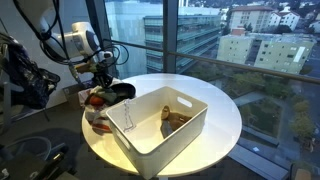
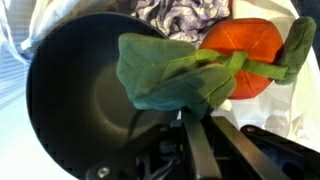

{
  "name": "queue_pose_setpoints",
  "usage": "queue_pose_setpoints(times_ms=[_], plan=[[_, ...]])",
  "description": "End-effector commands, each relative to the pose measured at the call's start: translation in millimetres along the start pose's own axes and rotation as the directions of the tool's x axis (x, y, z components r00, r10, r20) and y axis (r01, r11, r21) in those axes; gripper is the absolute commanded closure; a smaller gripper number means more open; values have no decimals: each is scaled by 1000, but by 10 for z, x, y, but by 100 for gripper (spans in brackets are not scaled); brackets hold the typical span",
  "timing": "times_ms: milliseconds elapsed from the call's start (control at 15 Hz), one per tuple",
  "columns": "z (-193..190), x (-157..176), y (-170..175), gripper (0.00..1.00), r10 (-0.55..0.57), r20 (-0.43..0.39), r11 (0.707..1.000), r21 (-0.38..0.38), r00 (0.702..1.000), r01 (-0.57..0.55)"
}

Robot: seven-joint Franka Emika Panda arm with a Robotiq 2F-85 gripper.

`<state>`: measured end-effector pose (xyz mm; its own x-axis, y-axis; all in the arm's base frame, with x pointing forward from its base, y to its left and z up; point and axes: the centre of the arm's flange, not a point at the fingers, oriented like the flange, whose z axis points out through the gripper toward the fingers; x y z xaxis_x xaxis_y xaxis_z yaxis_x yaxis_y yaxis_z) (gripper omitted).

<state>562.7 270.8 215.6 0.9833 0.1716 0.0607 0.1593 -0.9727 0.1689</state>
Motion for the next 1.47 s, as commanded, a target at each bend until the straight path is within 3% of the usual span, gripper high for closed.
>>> queue_pose_setpoints(times_ms=[0,267,333,467,733,933,1000,1200,1400], plan=[[-10,40,346,95,36,-27,999,-4,999,-36],[135,39,573,91,76,-13,997,-8,997,-76],[149,27,601,66,84,-3,996,-4,996,-84],[100,-5,589,60,84,10,996,-1,996,-84],[-87,-74,528,27,115,54,992,-53,992,-112],[-274,-111,508,4,126,37,989,-83,991,-122],[-329,-117,524,0,138,30,987,-87,990,-135],[-428,-157,616,0,165,18,981,-103,986,-162],[-529,-200,917,0,243,-13,961,-131,970,-242]])
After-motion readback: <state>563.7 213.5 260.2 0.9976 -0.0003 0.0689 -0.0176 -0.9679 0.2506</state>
